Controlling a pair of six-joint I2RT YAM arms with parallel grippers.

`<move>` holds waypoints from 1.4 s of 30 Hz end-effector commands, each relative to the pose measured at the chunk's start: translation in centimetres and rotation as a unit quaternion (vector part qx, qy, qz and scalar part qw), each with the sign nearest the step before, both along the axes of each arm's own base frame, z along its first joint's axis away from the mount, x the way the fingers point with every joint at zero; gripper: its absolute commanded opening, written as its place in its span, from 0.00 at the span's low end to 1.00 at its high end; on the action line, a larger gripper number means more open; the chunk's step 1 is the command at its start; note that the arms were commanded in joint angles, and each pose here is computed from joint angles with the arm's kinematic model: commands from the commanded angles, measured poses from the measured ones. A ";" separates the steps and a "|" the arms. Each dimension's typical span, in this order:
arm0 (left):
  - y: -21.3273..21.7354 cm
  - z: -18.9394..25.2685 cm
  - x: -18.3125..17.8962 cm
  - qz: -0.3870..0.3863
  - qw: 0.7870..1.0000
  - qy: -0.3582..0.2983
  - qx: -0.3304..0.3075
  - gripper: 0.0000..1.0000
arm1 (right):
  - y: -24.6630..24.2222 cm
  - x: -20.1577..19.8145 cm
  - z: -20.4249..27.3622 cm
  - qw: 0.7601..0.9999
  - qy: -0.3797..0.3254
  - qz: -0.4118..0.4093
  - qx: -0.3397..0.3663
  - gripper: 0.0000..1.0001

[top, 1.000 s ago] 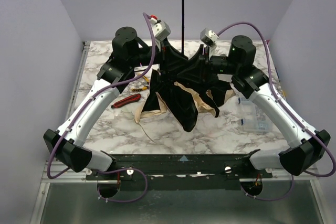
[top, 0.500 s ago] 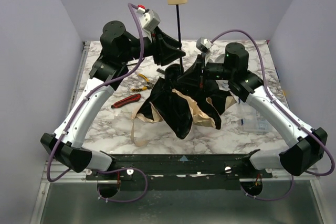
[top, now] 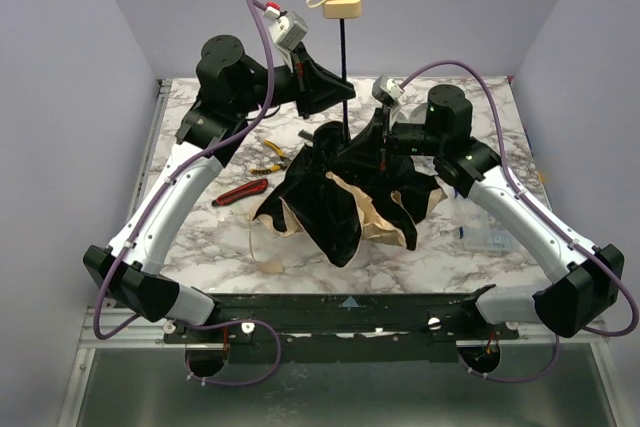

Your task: Open the umbrella

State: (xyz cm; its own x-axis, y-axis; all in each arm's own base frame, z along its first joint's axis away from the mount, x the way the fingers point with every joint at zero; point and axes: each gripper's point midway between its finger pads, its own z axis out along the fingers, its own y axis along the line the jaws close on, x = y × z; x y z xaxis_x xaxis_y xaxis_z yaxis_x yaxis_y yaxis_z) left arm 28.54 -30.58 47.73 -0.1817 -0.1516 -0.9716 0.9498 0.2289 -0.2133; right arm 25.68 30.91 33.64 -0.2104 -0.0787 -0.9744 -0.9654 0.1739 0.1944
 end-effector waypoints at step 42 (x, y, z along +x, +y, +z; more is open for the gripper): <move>2.7 -12.4 -1.7 0.013 0.949 -0.210 0.236 0.54 | -0.6 4.0 9.7 0.977 -0.165 -0.108 0.078 0.00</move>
